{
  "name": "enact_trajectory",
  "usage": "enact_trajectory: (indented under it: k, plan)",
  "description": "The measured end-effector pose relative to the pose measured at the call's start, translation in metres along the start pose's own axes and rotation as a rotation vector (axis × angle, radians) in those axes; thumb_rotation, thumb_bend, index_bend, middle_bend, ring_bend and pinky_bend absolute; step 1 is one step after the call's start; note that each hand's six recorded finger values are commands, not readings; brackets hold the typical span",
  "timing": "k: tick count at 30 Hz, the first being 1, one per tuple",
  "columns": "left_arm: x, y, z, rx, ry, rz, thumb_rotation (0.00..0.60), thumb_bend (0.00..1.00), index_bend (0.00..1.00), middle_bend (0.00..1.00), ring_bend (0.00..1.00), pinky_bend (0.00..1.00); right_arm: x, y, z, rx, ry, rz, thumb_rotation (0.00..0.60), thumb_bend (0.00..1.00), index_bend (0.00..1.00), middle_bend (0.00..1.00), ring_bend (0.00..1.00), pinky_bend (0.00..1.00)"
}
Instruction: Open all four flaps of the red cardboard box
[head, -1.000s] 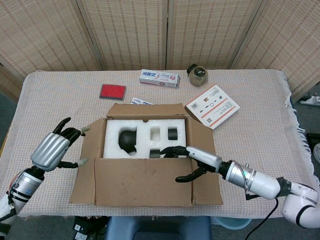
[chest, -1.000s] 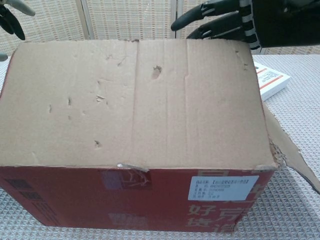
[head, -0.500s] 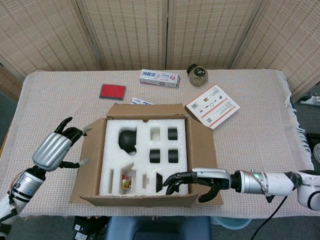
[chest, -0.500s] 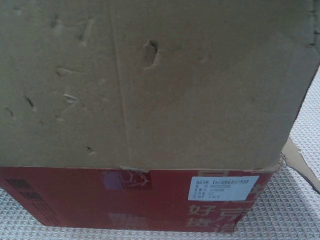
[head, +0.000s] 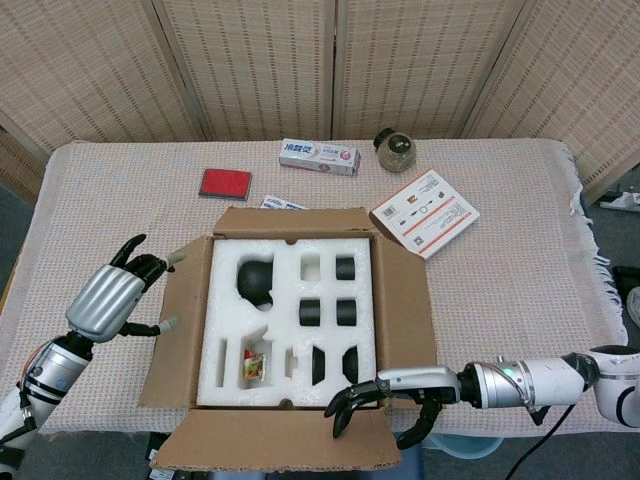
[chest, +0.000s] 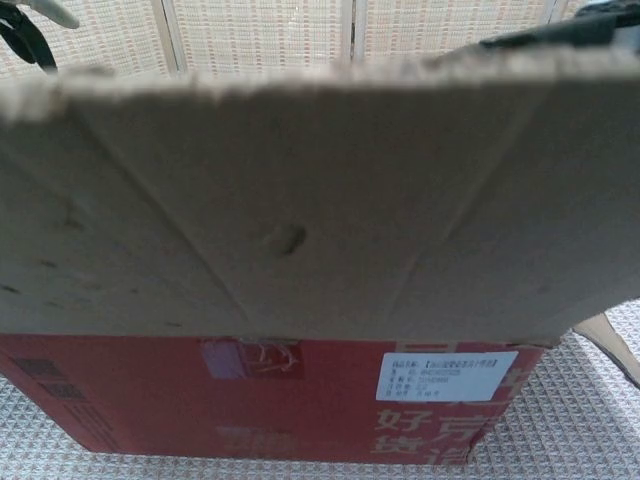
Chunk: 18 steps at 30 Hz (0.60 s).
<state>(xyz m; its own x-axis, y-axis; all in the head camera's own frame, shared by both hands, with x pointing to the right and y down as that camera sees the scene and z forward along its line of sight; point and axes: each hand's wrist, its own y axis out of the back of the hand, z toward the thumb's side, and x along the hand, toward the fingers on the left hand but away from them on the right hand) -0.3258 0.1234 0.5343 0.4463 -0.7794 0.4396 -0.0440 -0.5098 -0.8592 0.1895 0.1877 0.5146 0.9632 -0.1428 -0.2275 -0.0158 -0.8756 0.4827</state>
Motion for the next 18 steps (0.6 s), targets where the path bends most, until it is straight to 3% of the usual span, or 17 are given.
enact_trajectory:
  k: [5, 10, 18]
  plan:
    - [-0.001, 0.001, -0.002, -0.001, 0.006, 0.008, 0.388, 0.29, 0.17, 0.34, 0.29, 0.0, 0.001, 0.003, 0.001, 0.065, -0.008, -0.032, 0.283, 0.07, 0.14, 0.25, 0.18, 0.0]
    - [-0.004, 0.002, -0.009, -0.01, 0.034, 0.024, 0.388, 0.29, 0.17, 0.34, 0.29, 0.0, 0.008, 0.014, 0.005, 0.19, -0.009, -0.132, 0.286, 0.07, 0.14, 0.24, 0.18, 0.0]
    - [-0.012, -0.001, -0.036, -0.033, 0.127, 0.047, 0.385, 0.29, 0.17, 0.33, 0.29, 0.0, 0.034, 0.038, 0.005, 0.54, -0.074, -0.428, 0.287, 0.07, 0.12, 0.19, 0.15, 0.0]
